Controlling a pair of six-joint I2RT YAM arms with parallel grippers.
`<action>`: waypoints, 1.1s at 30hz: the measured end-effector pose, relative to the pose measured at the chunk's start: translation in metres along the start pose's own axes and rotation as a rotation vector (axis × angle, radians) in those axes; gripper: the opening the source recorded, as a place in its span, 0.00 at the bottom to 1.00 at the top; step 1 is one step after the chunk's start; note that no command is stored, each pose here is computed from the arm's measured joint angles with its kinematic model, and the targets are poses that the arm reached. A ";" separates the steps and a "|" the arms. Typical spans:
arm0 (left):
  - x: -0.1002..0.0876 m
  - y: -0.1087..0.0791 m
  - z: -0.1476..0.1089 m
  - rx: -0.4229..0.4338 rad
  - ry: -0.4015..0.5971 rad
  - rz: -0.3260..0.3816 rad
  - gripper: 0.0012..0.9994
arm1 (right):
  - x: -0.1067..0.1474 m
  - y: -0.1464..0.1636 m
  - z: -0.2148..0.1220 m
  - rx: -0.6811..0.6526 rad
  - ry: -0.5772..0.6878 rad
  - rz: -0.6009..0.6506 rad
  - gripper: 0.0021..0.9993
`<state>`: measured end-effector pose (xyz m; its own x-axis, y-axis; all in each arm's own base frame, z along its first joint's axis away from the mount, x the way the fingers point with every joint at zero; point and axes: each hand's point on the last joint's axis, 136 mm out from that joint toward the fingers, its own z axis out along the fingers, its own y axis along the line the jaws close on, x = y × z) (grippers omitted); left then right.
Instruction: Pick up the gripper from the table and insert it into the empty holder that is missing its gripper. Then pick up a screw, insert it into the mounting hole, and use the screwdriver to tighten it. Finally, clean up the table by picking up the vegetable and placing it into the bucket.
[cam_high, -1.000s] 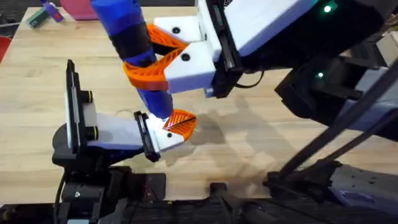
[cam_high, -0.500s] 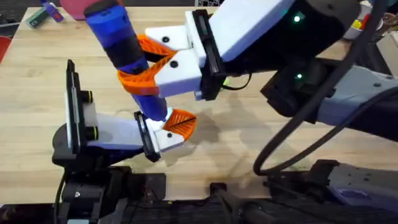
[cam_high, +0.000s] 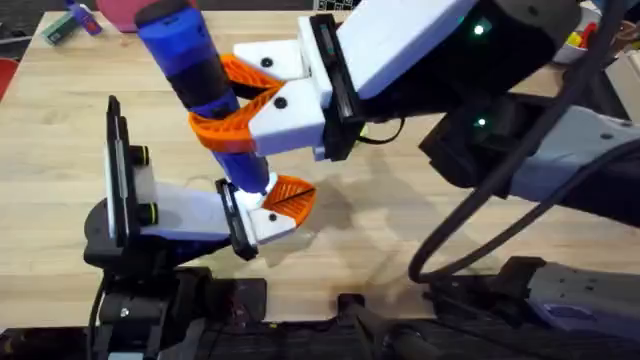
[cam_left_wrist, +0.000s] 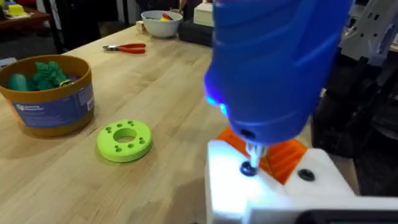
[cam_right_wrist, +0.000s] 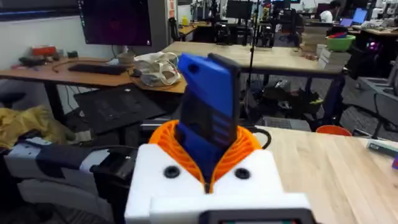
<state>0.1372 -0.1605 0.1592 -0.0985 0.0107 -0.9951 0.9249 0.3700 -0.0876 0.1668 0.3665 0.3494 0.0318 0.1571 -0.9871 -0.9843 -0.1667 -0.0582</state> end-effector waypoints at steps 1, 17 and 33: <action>0.000 0.000 0.000 0.000 0.000 0.000 0.02 | 0.000 0.000 0.000 0.000 0.000 0.000 0.02; 0.000 0.000 0.000 0.000 0.000 0.000 0.02 | 0.004 0.001 -0.001 -0.009 0.015 0.001 0.02; 0.000 0.000 0.000 0.000 0.000 0.000 0.02 | 0.007 -0.001 -0.002 -0.005 0.025 0.003 0.02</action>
<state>0.1372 -0.1605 0.1592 -0.0985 0.0107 -0.9951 0.9250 0.3696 -0.0876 0.1682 0.3660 0.3423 0.0335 0.1323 -0.9906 -0.9836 -0.1715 -0.0562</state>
